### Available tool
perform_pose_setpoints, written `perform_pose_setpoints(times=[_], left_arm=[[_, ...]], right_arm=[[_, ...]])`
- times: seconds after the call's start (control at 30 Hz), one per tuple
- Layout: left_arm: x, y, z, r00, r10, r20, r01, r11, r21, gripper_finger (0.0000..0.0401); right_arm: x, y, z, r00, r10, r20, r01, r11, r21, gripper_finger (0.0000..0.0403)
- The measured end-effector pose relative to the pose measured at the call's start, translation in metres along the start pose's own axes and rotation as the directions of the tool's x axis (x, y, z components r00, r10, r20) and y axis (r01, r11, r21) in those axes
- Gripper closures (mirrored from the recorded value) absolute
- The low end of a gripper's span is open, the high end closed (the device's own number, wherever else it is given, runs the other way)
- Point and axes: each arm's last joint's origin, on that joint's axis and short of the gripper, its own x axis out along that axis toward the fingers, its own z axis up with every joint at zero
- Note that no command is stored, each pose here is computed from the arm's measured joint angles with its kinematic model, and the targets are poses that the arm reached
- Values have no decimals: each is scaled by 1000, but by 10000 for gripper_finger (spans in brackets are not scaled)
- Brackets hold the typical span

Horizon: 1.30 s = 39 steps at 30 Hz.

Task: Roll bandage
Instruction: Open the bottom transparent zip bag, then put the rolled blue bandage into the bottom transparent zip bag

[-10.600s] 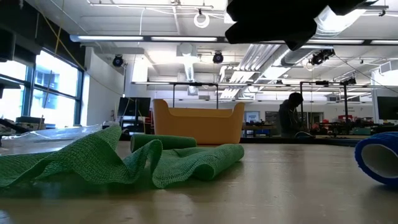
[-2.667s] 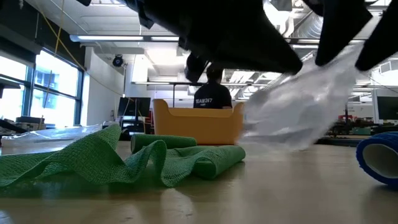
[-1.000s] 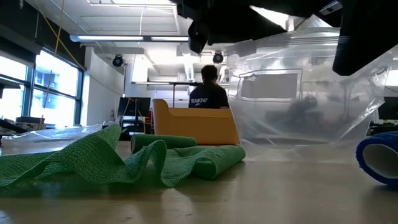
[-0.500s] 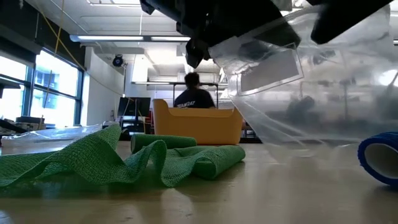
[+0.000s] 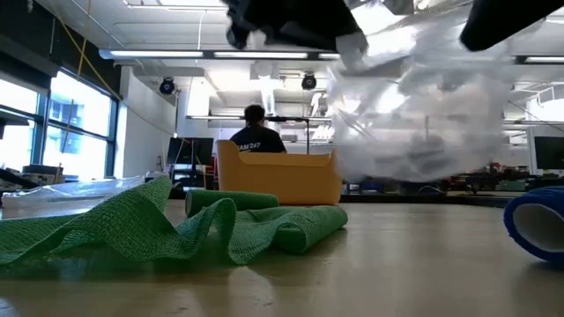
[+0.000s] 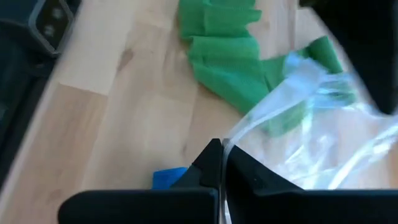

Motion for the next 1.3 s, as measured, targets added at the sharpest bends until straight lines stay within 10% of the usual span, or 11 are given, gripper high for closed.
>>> perform_pose_setpoints(times=[0.23, 0.5, 0.73, 1.3], left_arm=[[-18, -10, 13, 993, 96, 70, -103, 990, 98, 400], [-12, -8, 2, 995, 100, 18, -101, 992, 81, 400], [-7, -3, -6, 992, 118, -33, -115, 989, 92, 401], [-4, -1, -10, 994, 52, -94, -44, 995, 87, 401]], right_arm=[[4, -10, -2, 994, -107, -18, 108, 994, 32, 383], [-5, -17, 13, 995, -94, 40, 94, 996, -7, 252], [-45, -16, 32, 984, 84, 158, -97, 992, 76, 192], [2, 18, -90, 988, 136, -79, -109, 952, 286, 190]])
